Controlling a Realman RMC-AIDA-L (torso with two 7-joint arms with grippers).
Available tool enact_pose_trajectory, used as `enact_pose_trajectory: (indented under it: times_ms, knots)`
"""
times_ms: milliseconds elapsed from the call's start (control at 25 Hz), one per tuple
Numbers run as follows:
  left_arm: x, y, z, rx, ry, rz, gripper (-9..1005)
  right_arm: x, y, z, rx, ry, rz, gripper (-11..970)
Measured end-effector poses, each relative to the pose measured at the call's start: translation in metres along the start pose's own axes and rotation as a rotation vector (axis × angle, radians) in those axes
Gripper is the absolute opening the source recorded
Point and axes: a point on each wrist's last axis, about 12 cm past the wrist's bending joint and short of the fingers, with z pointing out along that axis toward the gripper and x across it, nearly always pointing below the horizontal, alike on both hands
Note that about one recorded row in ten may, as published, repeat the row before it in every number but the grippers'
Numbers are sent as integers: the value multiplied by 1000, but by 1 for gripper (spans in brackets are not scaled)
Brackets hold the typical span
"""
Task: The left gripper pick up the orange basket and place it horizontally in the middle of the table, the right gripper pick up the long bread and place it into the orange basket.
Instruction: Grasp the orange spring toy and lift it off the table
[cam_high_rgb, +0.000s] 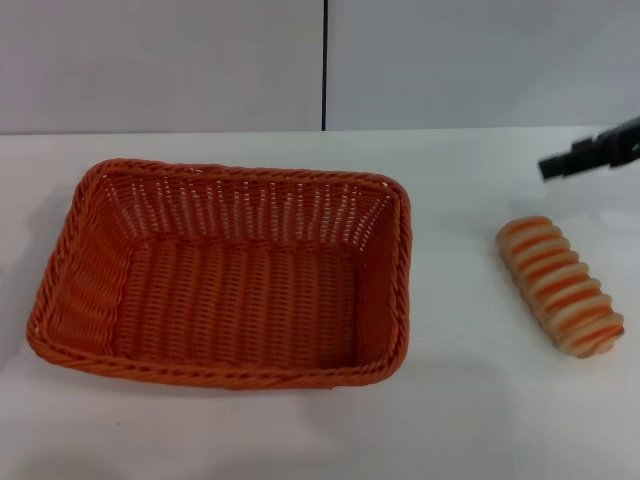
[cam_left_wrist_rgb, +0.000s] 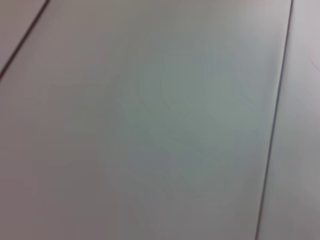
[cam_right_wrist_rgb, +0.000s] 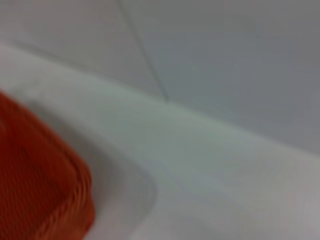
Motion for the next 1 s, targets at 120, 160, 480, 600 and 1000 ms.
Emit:
enact_pose_trajectory:
  times_ms: [120,160,480,600,1000]
  knots:
    - [2,-1,1,12,11,-3,603,-4,7,13,10,102,-3,718]
    - [2,-2,2,15,14,-3,603,-4,12,22,17,162,-8,717]
    - [3,-1,4,16,16,2,603,-4,27,46,10,294,-46,716]
    - [3,0,5,11,21,3,603,-4,30,52,10,331,-63,716]
    - [6,1,5,-4,31,-3,602,0,31,56,29,380,-60,715]
